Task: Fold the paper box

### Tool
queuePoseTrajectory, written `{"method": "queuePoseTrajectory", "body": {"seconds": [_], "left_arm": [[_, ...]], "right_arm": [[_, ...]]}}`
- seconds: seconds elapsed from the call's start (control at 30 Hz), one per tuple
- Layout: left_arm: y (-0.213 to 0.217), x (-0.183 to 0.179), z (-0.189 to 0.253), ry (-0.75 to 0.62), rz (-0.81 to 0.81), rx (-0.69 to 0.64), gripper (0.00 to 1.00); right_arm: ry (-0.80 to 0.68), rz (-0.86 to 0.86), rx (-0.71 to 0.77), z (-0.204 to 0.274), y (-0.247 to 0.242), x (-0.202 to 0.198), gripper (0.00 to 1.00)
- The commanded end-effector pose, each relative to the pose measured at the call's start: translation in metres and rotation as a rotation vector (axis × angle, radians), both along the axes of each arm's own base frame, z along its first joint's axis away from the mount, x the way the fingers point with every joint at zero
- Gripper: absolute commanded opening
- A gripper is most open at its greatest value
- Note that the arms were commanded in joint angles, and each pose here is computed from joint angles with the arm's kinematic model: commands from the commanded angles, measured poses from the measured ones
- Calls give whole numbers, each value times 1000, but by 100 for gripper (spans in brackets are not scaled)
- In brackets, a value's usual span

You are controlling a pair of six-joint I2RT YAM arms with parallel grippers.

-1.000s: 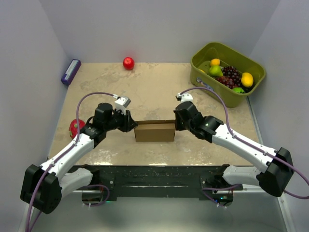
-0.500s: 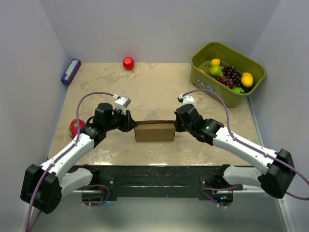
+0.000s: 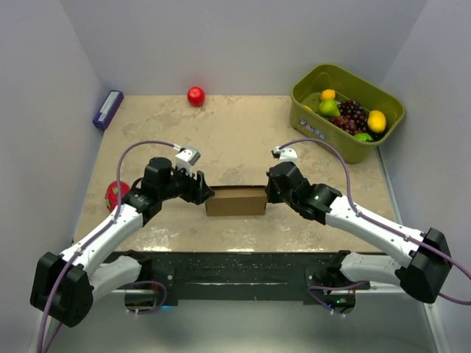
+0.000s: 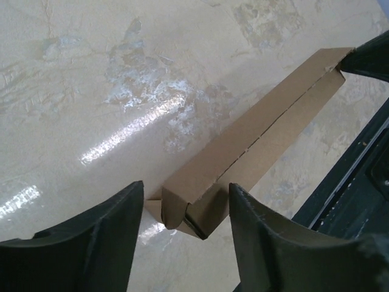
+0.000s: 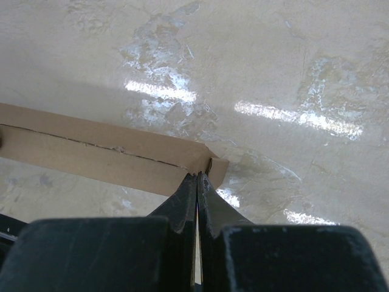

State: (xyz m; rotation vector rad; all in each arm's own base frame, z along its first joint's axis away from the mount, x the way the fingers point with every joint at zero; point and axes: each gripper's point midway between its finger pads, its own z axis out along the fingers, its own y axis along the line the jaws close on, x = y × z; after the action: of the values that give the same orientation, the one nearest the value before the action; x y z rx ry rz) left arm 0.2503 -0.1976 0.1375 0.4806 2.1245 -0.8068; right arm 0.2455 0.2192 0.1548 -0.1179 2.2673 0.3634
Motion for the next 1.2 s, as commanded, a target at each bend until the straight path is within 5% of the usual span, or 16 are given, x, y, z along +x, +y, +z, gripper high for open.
{"method": "queuePoseTrajectory", "body": {"seconds": [0.0, 0.2, 0.93, 1.07, 1.17], "left_arm": [[2, 6, 29, -120, -2, 4, 69], [18, 9, 39, -164, 67, 50, 74], [8, 0, 30, -93, 83, 27, 33], [10, 1, 26, -87, 106, 61, 33], [16, 2, 22, -86, 142, 97, 44]], "right_arm": [[59, -7, -49, -19, -7, -11, 0], [61, -7, -56, -20, -7, -11, 0], [53, -4, -70, -18, 0, -13, 0], [53, -7, -73, -19, 0, -14, 0], [48, -9, -71, -18, 1, -15, 0]]}}
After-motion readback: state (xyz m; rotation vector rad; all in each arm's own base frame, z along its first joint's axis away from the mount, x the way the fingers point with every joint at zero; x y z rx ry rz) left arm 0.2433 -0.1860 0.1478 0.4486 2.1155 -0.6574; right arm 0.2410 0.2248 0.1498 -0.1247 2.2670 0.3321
